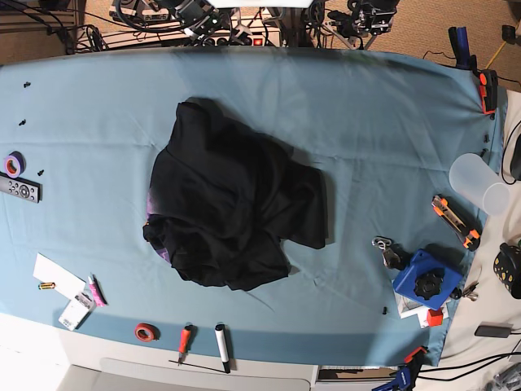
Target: Layout the t-shirt on the table in an organized manner, then fold the t-shirt properly
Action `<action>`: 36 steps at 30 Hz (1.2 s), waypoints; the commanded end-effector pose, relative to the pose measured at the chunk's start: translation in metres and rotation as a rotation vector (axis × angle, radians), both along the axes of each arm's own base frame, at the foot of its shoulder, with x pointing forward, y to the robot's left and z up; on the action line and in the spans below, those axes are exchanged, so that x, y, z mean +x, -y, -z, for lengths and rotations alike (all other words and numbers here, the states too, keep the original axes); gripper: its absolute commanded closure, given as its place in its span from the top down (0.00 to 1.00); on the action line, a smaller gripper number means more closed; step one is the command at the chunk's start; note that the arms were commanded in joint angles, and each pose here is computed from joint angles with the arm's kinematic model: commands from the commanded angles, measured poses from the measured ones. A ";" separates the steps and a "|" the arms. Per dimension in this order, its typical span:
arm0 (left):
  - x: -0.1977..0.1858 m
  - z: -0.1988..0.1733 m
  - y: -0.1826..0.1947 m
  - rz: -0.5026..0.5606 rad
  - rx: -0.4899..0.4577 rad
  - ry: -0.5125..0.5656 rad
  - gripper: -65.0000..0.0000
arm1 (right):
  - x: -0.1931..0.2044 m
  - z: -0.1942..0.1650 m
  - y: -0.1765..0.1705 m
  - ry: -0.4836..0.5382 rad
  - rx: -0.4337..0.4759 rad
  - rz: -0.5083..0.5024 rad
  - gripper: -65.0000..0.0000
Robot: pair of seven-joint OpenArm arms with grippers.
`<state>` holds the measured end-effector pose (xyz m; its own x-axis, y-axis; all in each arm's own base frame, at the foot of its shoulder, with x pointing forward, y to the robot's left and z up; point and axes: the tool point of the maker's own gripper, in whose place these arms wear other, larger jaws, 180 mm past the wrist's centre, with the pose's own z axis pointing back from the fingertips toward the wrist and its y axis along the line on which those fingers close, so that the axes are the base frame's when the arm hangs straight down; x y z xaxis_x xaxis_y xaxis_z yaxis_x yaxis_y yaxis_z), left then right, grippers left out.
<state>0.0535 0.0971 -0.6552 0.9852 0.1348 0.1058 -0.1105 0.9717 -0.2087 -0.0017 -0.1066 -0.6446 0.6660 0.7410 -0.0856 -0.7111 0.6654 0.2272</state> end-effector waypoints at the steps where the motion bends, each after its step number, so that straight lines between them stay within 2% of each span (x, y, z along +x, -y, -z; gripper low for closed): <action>1: 0.002 0.000 -0.003 0.005 0.000 0.006 0.00 | 0.001 -0.001 0.000 -0.003 0.001 -0.003 0.00; 15: -0.001 -0.003 0.000 0.023 -0.060 0.012 0.00 | -0.004 -0.001 0.010 -0.027 -0.032 -0.011 0.00; 21: -0.030 -0.003 -0.045 0.031 0.011 -0.020 0.00 | -0.012 -0.003 0.064 -0.042 -0.119 -0.020 0.00; 25: -0.047 -0.011 -0.087 0.053 0.068 -0.003 0.00 | -0.018 -0.011 0.106 -0.031 -0.165 -0.015 0.00; 28: -0.059 -0.022 -0.111 0.021 0.101 0.024 0.00 | -0.020 -0.023 0.130 -0.002 -0.173 -0.023 0.00; 32: -0.074 -0.041 -0.128 -0.040 0.113 0.034 0.00 | -0.024 -0.045 0.146 0.036 -0.163 -0.072 0.00; 36: -0.090 -0.068 -0.128 -0.065 0.090 0.027 0.00 | -0.034 -0.071 0.151 0.039 -0.179 -0.148 0.00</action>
<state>-0.0338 0.2207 -0.5889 0.9702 0.1944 0.1447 -0.1765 0.9760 -0.1277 -0.0355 -0.2545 -0.5749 0.5570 0.8058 -0.2011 -0.8093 0.5810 0.0866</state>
